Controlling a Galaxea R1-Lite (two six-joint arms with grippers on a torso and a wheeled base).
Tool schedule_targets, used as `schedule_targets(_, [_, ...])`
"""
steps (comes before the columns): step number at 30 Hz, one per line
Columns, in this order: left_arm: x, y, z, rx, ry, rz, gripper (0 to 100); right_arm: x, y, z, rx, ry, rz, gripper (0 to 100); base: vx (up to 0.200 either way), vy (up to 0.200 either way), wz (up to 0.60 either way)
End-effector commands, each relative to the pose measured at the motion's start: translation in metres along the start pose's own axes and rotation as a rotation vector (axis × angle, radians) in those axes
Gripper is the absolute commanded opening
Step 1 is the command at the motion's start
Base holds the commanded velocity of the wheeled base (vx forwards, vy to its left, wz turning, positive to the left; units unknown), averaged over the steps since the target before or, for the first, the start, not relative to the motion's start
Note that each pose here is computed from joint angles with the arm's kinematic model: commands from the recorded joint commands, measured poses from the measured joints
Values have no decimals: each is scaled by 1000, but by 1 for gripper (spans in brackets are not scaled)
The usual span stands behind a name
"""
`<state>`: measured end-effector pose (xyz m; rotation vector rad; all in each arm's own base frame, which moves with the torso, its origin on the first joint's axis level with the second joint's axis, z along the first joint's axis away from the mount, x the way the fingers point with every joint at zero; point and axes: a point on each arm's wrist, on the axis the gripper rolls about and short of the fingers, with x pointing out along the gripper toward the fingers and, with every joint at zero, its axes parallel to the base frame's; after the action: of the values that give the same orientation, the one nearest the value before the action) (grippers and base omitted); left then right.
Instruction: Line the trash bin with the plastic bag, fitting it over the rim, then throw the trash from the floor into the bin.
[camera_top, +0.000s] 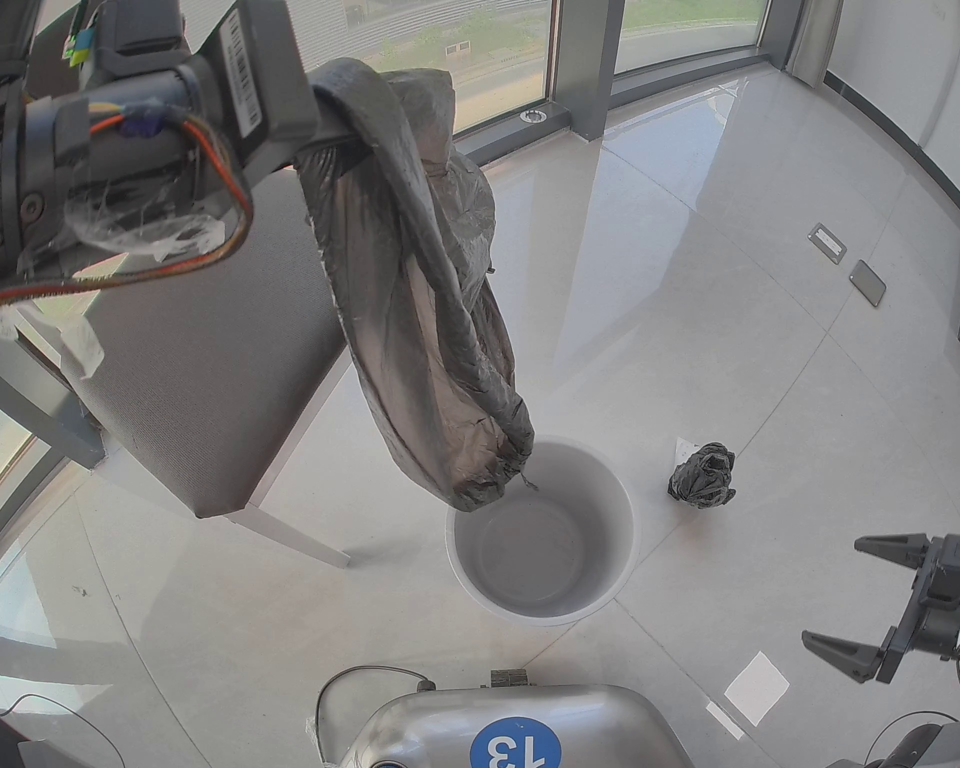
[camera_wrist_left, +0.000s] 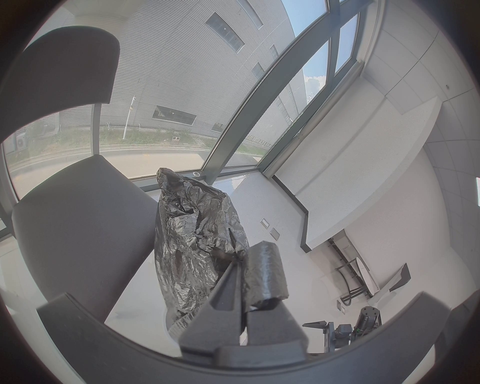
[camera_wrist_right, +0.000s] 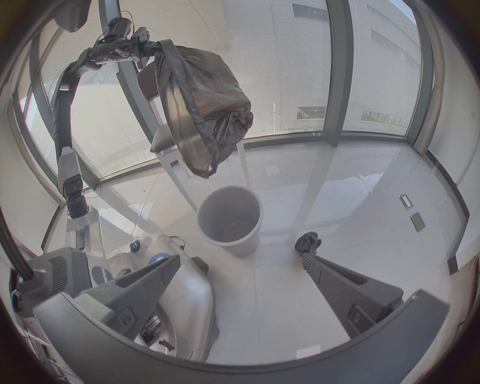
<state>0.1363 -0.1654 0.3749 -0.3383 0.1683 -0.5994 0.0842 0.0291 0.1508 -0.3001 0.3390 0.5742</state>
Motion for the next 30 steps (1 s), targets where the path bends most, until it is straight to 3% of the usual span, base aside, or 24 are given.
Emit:
schedule_targets(1, [-6,-6,9,-15,-29,-31,0,14,-10,25,-12,-10,13,100,0,0,0])
schedule_targets(13, [-15,-17,25,-36,-56,-80,0,70,-10,71,-56,14,166,100,0,0,0])
schedule_targets(21, [-19,-22,30,-49,-68,-109,0,111,-10,100,-75,-15,201,100,0,0,0])
schedule_targets(30, [-18,-29,32,-58,-73,-138,0,137,-2,118,-25,-37,244,100,0,0,0])
